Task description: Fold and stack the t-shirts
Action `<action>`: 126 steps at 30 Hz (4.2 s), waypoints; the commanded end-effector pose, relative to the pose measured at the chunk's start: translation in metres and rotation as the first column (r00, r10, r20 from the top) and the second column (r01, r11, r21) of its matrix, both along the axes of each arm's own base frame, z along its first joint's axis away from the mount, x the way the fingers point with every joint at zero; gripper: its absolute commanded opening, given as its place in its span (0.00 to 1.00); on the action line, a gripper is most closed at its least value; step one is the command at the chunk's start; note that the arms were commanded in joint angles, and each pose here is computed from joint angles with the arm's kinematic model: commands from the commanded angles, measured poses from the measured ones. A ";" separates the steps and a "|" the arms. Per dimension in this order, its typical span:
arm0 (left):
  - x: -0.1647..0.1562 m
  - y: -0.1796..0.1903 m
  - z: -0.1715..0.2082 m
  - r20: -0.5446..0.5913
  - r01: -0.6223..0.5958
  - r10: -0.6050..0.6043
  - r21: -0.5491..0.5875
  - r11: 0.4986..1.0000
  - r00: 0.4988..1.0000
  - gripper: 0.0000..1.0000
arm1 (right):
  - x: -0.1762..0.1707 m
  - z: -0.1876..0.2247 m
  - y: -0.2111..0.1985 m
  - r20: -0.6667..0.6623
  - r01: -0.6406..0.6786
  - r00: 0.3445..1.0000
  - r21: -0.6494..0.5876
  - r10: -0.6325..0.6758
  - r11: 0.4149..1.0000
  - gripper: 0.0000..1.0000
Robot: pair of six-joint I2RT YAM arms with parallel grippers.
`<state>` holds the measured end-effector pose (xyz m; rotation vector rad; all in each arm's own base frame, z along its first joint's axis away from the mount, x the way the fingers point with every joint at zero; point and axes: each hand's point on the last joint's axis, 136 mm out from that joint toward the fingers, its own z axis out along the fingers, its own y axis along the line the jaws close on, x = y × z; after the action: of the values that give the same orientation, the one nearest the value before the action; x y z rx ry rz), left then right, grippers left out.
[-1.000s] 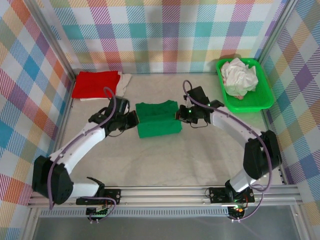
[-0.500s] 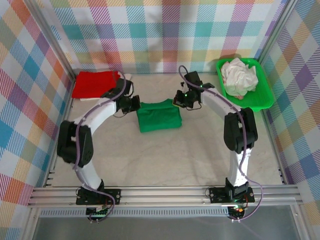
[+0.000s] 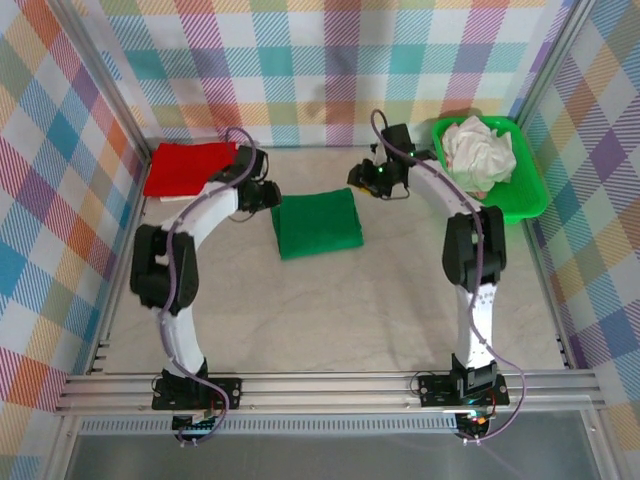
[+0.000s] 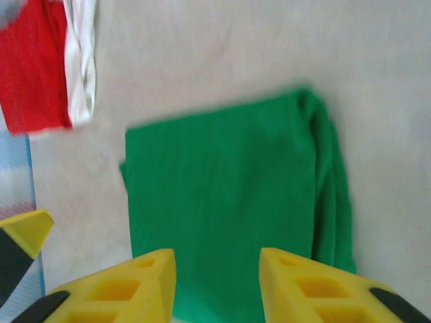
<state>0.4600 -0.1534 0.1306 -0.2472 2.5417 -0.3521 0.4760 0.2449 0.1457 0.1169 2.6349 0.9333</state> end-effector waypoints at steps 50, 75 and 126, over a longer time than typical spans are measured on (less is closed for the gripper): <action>-0.082 -0.011 -0.054 -0.153 -0.043 0.016 -0.173 0.984 0.988 0.63 | -0.075 -0.042 -0.014 -0.026 0.062 0.998 -0.039 -0.063 0.997 0.52; -0.062 -0.084 -0.106 -0.181 0.044 -0.079 -0.189 0.981 0.980 0.17 | -0.070 -0.083 -0.028 -0.128 0.067 0.989 -0.014 -0.068 0.998 0.57; 0.178 0.204 0.142 0.418 0.123 -0.208 0.221 0.967 0.884 0.00 | -0.098 0.025 0.080 0.190 -0.333 0.936 0.199 0.297 0.922 0.71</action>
<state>0.6296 0.0280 0.2648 0.1265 2.1886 -0.1405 0.3880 0.3271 0.1616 -0.3230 2.4250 1.3068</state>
